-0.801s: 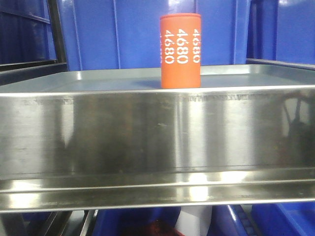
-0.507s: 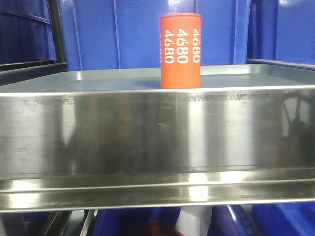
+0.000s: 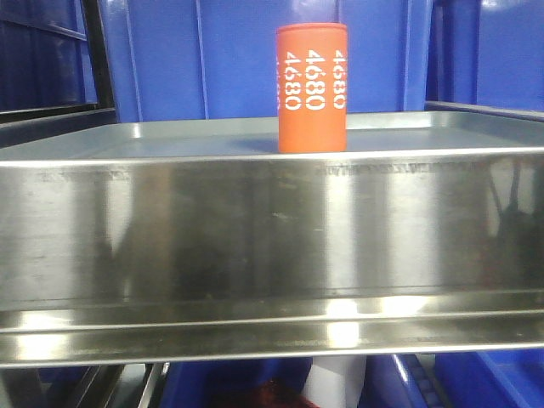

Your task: Grab orange capacitor from left shelf to right conveyor

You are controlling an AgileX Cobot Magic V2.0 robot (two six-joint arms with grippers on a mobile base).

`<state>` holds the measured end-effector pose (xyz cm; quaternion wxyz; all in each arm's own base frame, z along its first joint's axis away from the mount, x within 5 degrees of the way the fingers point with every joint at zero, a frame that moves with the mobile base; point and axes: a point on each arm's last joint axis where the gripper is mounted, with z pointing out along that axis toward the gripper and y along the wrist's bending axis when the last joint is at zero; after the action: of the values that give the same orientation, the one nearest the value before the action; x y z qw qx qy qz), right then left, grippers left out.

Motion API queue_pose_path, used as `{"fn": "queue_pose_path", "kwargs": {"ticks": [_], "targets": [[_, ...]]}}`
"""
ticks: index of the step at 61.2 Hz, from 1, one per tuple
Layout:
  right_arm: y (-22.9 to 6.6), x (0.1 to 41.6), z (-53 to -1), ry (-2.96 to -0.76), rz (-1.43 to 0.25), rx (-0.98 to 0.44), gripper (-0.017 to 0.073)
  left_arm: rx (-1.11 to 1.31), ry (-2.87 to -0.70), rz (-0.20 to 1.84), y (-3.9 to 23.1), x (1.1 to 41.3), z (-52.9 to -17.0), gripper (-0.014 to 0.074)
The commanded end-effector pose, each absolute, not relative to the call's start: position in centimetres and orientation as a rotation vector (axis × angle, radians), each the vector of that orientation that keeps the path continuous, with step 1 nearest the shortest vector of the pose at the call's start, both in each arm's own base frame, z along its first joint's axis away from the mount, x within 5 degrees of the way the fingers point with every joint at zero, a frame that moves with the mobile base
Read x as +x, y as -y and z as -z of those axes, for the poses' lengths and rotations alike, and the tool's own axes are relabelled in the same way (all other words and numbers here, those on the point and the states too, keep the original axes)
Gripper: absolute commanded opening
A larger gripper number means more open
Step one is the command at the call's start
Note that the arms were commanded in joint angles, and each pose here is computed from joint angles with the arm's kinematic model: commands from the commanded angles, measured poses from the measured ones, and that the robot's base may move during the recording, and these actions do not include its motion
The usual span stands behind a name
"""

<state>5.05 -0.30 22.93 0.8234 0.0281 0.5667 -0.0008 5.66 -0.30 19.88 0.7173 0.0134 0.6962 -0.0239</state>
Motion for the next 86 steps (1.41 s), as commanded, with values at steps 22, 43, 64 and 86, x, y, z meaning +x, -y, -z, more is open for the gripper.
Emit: {"fn": "queue_pose_path", "kwargs": {"ticks": [22,43,64,86], "targets": [[0.1,3.0,-34.4,-1.074,-0.046,0.06,0.0055,0.028,-1.461,0.052,0.3,5.6,-20.0,-0.0126],[-1.7,8.7,-42.5,-1.406,-0.184,-0.116,0.0055,0.028,-1.461,0.052,0.3,5.6,-20.0,-0.0126],[-9.2,17.7,-42.7,-1.629,-0.413,-0.358,0.0502,0.028,-1.461,0.052,0.3,5.6,-20.0,-0.0126],[-15.7,22.5,-38.6,-1.817,-0.543,-0.453,0.0626,0.028,-1.461,0.052,0.3,5.6,-20.0,-0.0126]]}}
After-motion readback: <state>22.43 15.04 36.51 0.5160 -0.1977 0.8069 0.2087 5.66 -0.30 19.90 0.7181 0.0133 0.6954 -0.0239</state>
